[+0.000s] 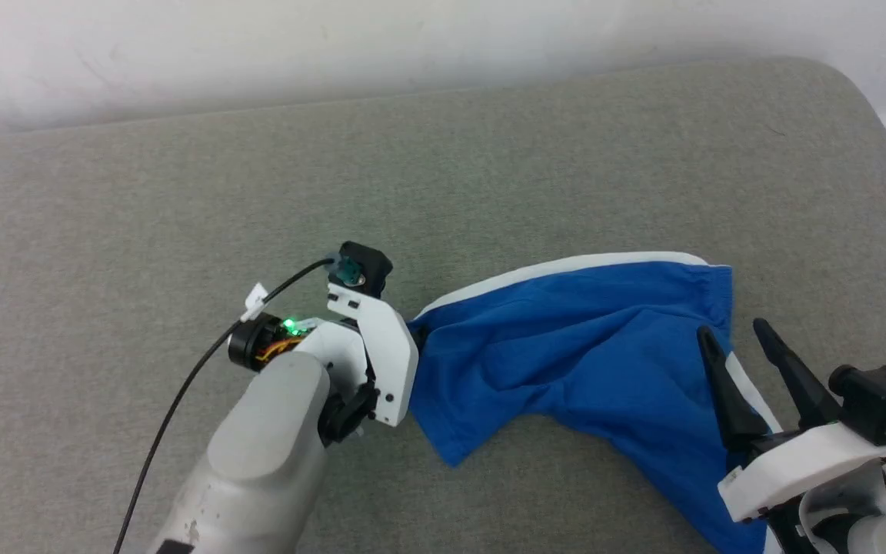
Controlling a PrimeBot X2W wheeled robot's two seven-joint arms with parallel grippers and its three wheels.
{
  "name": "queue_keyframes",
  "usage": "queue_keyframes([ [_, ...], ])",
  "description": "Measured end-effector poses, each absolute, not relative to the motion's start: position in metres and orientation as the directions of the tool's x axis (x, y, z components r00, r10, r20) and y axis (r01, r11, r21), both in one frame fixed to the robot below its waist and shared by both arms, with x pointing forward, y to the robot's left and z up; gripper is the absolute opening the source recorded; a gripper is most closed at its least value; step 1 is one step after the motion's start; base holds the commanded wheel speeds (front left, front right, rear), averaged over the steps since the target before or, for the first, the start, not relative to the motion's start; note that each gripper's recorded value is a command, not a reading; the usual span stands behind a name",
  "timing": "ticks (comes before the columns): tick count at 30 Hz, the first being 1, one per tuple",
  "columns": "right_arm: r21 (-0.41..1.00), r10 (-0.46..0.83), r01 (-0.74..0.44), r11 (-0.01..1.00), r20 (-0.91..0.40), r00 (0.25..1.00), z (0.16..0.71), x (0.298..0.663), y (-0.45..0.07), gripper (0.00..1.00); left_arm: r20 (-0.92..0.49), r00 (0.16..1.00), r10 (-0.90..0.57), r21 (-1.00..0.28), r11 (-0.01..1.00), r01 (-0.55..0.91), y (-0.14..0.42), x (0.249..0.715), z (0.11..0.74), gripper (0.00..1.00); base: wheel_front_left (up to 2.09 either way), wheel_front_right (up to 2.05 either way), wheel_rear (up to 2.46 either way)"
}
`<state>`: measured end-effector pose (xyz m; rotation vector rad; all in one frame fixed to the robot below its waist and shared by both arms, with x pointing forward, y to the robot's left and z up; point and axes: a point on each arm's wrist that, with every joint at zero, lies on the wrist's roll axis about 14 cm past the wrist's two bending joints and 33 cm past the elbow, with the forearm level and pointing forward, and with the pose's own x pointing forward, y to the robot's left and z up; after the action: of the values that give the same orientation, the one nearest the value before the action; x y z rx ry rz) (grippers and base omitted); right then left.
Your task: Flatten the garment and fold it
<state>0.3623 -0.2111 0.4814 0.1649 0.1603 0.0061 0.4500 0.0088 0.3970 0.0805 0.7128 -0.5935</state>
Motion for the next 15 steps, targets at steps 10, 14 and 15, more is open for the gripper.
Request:
queue_keyframes([
  [10, 0.182, -0.042, 0.081, 0.980, -0.209, 0.977, 0.467, 0.351, -0.229, 1.00, -0.806, 0.409, -0.428, -0.018, 0.709, 0.705, -0.013, 0.436, 0.373, 0.00, 0.00, 0.00, 0.00],
  [14, 0.189, -0.044, 0.082, 0.978, -0.198, 0.979, 0.470, 0.352, -0.230, 1.00, -0.820, 0.363, -0.443, -0.014, 0.649, 0.761, -0.019, 0.419, 0.376, 0.00, 0.00, 0.00, 0.00],
  [15, 0.190, -0.041, 0.079, 0.979, -0.198, 0.979, 0.471, 0.353, -0.230, 1.00, -0.812, 0.372, -0.449, -0.009, 0.648, 0.762, -0.017, 0.420, 0.379, 0.00, 0.00, 0.00, 0.00],
])
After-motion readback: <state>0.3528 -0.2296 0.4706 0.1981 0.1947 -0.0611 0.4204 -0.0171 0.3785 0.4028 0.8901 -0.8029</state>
